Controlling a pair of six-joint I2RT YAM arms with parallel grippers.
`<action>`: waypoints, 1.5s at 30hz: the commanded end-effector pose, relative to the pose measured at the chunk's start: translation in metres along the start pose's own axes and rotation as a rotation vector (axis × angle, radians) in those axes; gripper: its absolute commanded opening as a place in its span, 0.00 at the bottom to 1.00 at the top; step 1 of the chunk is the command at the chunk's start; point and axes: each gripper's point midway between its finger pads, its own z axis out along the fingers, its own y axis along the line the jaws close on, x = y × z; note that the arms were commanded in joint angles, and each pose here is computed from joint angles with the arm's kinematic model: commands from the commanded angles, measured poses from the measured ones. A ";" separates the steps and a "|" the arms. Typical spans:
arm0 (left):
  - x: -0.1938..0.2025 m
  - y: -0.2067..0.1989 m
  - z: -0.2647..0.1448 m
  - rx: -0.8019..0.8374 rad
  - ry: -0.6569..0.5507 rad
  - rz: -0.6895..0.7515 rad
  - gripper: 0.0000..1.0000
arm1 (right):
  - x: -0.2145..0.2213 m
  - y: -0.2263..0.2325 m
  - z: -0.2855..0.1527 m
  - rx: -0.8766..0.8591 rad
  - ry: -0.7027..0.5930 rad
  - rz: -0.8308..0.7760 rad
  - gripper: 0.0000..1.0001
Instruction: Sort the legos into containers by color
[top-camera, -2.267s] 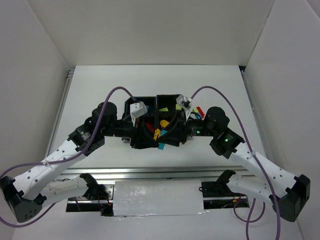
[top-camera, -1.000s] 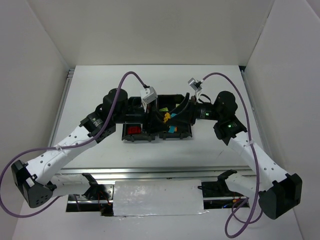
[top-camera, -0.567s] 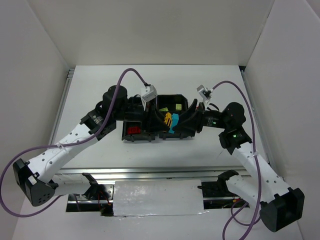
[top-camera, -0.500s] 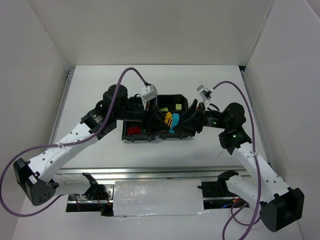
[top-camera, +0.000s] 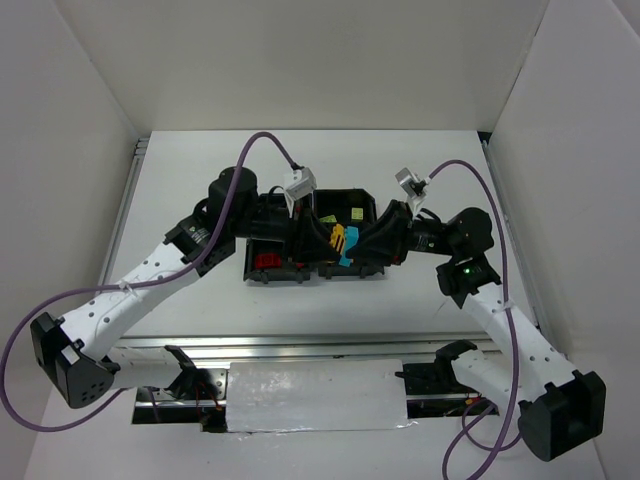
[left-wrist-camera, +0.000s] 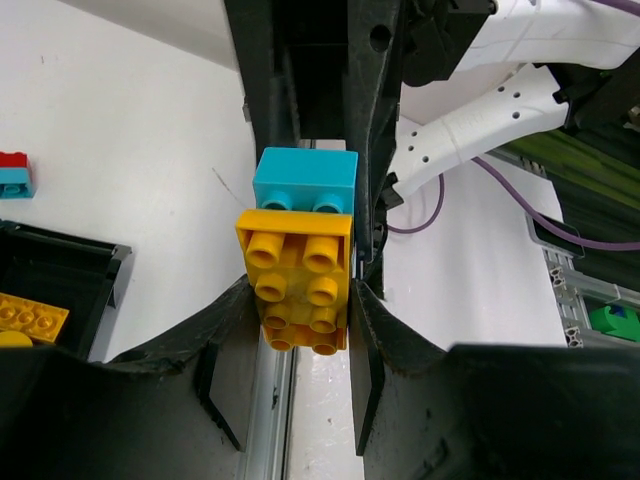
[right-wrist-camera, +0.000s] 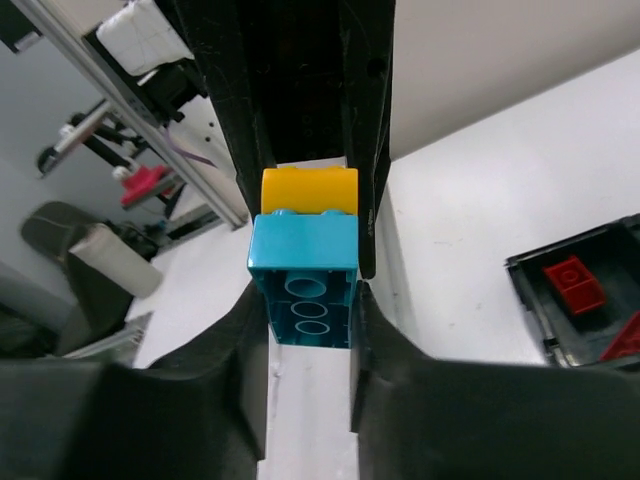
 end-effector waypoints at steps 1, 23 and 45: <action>-0.022 -0.012 0.001 0.053 -0.045 0.076 0.00 | -0.016 -0.004 0.001 0.037 -0.049 -0.052 0.02; -0.016 0.126 -0.007 -0.392 -0.091 -0.145 0.00 | -0.025 -0.083 -0.053 0.569 -0.287 0.059 0.00; 0.131 0.240 0.049 -0.865 0.322 -0.303 0.15 | -0.038 -0.084 -0.078 0.747 -0.345 0.042 0.00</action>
